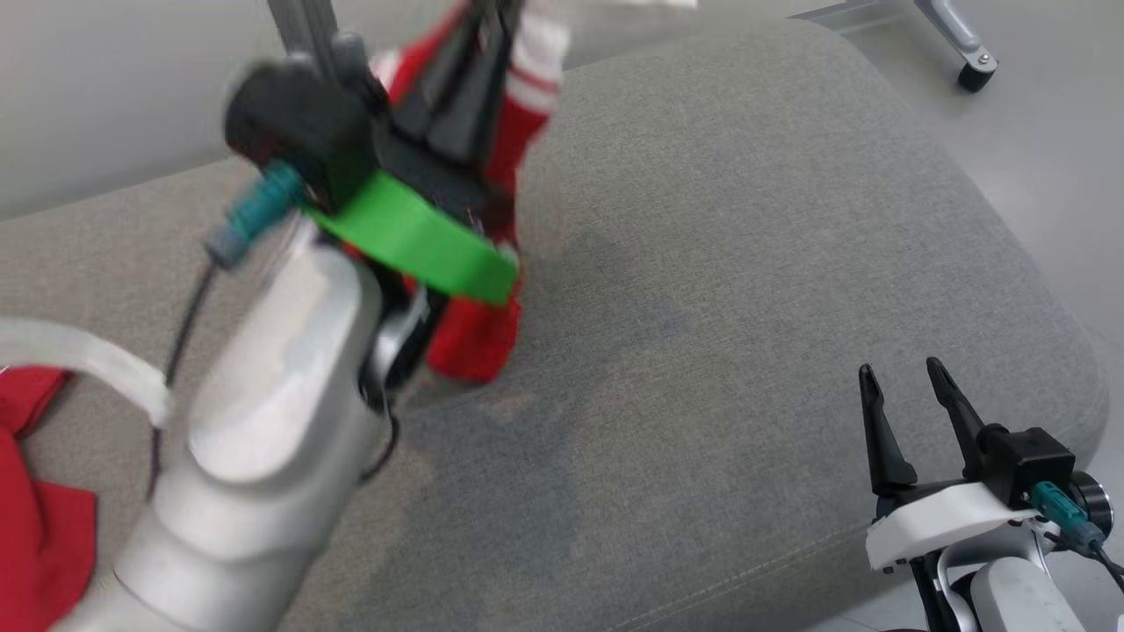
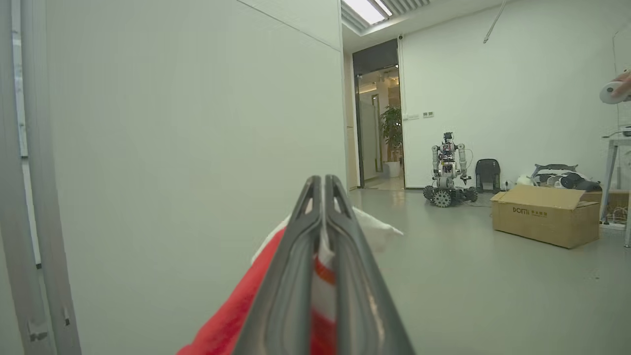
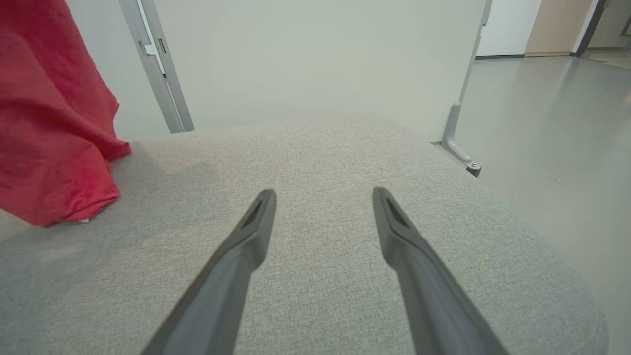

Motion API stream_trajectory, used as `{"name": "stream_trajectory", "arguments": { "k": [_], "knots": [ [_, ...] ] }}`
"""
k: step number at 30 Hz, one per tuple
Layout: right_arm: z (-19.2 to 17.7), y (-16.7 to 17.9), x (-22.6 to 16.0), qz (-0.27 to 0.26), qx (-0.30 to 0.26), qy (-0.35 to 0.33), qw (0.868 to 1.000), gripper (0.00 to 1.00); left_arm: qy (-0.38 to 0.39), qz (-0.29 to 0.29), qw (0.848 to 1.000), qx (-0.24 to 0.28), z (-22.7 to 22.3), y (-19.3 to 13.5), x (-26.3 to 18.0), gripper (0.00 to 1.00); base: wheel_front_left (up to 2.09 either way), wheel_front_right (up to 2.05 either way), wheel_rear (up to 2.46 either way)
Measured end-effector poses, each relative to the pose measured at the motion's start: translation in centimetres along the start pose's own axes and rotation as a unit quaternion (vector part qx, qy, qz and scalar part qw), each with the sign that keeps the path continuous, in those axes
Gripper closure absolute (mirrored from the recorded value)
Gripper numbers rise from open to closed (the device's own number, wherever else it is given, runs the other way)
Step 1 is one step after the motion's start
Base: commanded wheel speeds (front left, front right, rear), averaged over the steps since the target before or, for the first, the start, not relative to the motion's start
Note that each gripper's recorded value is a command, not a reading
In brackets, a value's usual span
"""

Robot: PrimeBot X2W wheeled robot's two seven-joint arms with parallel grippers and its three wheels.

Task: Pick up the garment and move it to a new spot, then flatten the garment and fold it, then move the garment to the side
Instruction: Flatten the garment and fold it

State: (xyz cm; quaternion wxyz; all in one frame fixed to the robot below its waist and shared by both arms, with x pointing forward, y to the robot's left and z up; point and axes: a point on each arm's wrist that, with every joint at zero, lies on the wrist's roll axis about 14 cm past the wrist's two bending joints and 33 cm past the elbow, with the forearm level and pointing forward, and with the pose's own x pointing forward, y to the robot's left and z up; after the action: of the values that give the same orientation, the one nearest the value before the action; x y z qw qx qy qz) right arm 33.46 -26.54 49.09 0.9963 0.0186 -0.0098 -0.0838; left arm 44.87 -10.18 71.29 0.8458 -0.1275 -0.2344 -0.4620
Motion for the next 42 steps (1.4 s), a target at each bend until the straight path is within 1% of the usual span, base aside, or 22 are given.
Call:
{"name": "stream_trajectory", "arguments": {
  "k": [2,3,5,8,11,13,15,18,21,27,28,34,36,38,42],
  "knots": [
    [-0.4,0.1,-0.1,0.001,0.002,0.005,1.0,0.0,0.066,-0.007,0.997,-0.033,-4.3,-1.9,-3.6,1.0,0.0,0.0,0.0],
    [-0.5,0.2,-0.1,0.002,0.002,0.008,1.0,0.0,0.094,-0.001,0.994,-0.056,-6.2,-2.5,-5.5,1.0,0.0,0.0,0.0],
    [-0.8,0.5,0.1,0.007,0.003,0.011,1.0,0.0,0.153,0.015,0.983,-0.096,-9.7,-3.7,-9.6,1.0,0.0,0.0,0.0],
    [-1.2,1.3,0.5,0.018,0.004,0.016,1.0,0.0,0.219,0.036,0.965,-0.142,-13.2,-5.4,-14.5,1.0,0.0,0.0,0.0],
    [-1.4,1.9,0.9,0.028,0.005,0.019,0.999,0.0,0.28,0.051,0.943,-0.171,-16.0,-7.0,-18.6,1.0,0.0,0.0,0.0],
    [-1.5,2.4,1.3,0.036,0.005,0.02,0.999,0.0,0.32,0.06,0.929,-0.177,-17.5,-7.5,-21.2,1.0,0.0,0.0,0.0],
    [-1.6,3.0,1.6,0.044,0.006,0.02,0.999,0.0,0.352,0.074,0.916,-0.175,-18.7,-7.3,-23.5,1.0,0.0,0.0,0.0],
    [-1.6,3.6,2.0,0.054,0.007,0.021,0.998,0.0,0.381,0.106,0.904,-0.162,-19.5,-5.6,-26.0,1.0,0.0,0.0,0.0],
    [-1.7,4.1,2.2,0.061,0.006,0.022,0.998,0.0,0.395,0.157,0.895,-0.135,-19.4,-2.5,-28.2,1.0,0.0,0.0,0.0],
    [-1.8,4.8,2.4,0.073,0.006,0.022,0.997,0.0,0.406,0.265,0.873,-0.053,-17.0,5.7,-32.3,1.0,0.0,0.0,0.0],
    [-1.8,4.8,2.4,0.073,0.006,0.022,0.997,0.0,0.406,0.265,0.873,-0.053,-17.0,5.7,-32.3,1.0,0.0,0.0,0.0],
    [-1.8,5.1,2.4,0.077,0.006,0.023,0.997,0.0,0.397,0.354,0.847,-0.002,-14.6,10.9,-35.1,1.0,0.0,0.0,0.0],
    [-2.0,5.1,2.4,0.078,0.006,0.025,0.997,0.0,0.398,0.377,0.837,0.003,-14.3,11.8,-36.0,1.0,0.0,0.0,0.0],
    [-2.1,5.1,2.4,0.078,0.007,0.026,0.997,0.0,0.402,0.388,0.83,-0.002,-14.6,11.8,-36.7,1.0,0.0,0.0,0.0],
    [-2.2,4.9,2.3,0.075,0.004,0.028,0.997,0.0,0.413,0.388,0.824,-0.033,-15.9,10.5,-37.4,1.0,0.0,0.0,0.0]
  ]
}}
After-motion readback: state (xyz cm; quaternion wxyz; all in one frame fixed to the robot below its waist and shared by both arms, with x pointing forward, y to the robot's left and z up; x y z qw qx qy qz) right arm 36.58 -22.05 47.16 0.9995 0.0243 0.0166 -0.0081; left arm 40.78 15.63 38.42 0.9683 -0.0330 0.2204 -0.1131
